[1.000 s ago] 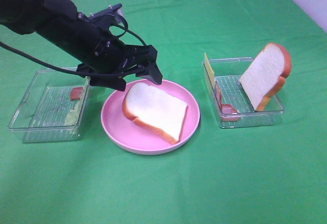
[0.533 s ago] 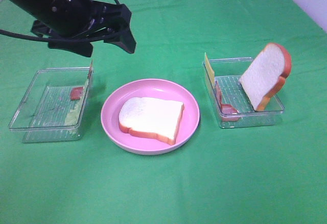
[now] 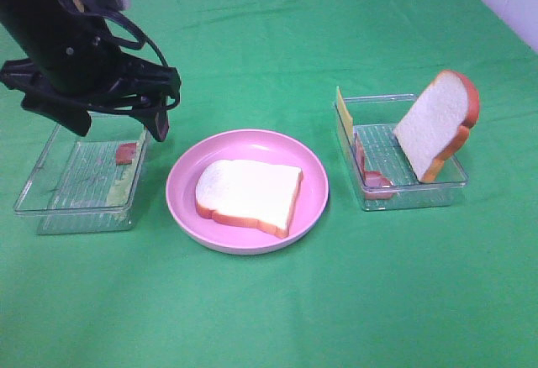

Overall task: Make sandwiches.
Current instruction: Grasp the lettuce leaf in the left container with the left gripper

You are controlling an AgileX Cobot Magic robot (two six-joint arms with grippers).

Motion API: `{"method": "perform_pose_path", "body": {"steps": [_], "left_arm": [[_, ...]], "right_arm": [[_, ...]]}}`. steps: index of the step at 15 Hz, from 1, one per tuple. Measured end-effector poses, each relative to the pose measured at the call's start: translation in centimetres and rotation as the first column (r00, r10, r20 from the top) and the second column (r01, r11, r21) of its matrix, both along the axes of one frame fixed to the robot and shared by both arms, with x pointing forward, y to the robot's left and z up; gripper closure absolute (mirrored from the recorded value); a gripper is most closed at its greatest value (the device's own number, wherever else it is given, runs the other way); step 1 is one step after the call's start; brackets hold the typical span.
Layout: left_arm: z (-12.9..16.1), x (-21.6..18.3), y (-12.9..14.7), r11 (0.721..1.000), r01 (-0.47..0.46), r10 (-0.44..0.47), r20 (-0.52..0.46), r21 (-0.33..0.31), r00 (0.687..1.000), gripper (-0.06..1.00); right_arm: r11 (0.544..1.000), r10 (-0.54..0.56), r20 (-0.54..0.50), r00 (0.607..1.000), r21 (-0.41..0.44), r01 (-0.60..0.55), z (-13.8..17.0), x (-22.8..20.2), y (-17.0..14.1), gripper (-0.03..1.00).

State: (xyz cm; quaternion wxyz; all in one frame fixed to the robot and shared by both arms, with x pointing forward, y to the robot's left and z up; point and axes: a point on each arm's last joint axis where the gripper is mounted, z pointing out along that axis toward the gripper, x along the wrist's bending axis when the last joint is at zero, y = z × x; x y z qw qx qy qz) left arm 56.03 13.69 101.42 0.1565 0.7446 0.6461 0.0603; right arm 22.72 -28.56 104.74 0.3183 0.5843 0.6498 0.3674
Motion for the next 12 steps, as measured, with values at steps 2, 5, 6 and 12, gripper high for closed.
{"method": "perform_pose_path", "body": {"steps": [2,5,6,12], "left_arm": [[-2.1,0.6,-0.1,1.000,-0.005,0.007,-0.048,0.030,0.999,0.12],[-3.4,1.7,0.1,0.999,-0.028,0.029,-0.031,0.033,0.999,0.12],[-3.5,1.9,0.0,0.999,-0.029,0.029,-0.010,0.021,1.000,0.12],[-6.7,2.7,-0.4,0.999,-0.028,0.030,-0.056,0.044,0.998,0.14]], "right_arm": [[1.000,0.000,0.000,1.000,0.000,0.000,0.0,0.0,0.0,0.24],[1.000,0.000,0.000,1.000,0.000,0.000,0.0,0.0,0.0,0.24],[1.000,0.000,0.000,1.000,0.000,0.000,0.0,0.0,0.0,0.24],[1.000,0.000,0.000,1.000,0.000,0.000,0.0,0.0,0.0,0.24]]}}
